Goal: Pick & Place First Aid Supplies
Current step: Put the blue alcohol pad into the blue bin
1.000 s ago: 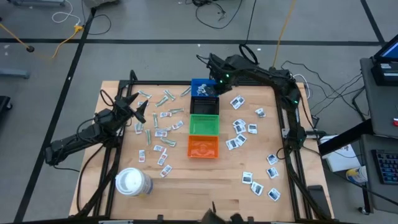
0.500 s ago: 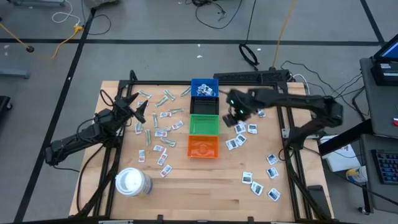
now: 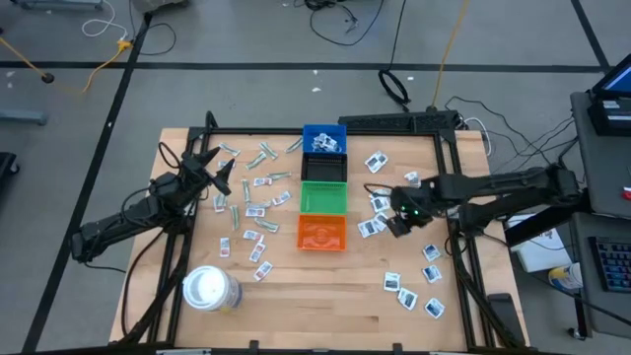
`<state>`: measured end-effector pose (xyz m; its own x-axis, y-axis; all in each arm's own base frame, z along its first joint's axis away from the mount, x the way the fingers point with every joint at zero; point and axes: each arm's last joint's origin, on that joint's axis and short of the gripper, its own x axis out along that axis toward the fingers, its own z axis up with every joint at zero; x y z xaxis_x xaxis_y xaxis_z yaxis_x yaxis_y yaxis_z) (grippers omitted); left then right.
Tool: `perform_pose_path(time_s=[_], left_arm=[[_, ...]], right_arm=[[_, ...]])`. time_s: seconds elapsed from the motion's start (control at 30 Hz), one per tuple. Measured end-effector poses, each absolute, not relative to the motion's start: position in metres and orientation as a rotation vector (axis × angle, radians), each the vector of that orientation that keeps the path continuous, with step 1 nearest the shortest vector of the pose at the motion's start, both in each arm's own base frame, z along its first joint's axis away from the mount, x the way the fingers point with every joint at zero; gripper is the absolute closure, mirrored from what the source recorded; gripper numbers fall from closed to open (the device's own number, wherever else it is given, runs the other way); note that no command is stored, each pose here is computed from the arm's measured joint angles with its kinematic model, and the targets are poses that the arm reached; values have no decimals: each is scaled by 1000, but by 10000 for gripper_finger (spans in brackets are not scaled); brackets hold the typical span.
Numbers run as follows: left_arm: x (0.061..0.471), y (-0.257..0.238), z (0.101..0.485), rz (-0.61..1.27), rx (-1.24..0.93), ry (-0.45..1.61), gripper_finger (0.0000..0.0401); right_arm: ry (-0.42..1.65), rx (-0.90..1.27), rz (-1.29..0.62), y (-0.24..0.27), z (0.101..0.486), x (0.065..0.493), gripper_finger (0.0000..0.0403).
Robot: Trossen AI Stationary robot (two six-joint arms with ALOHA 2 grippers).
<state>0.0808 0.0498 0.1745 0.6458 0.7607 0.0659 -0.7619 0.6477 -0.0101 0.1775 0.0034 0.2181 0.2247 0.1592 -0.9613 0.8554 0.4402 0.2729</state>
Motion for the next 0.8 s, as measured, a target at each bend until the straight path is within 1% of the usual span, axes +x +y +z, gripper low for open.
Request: perform_pose_path(time_s=[0.47, 0.63, 0.8], left_arm=[[81, 50, 174, 866, 19, -66, 95], [81, 50, 174, 866, 19, -66, 95], [81, 50, 174, 866, 19, -66, 95]], right_arm=[[1445, 1002, -711, 37, 186, 148, 192], [1558, 1013, -720, 44, 169, 140, 192], [1624, 990, -730, 47, 151, 136, 193]])
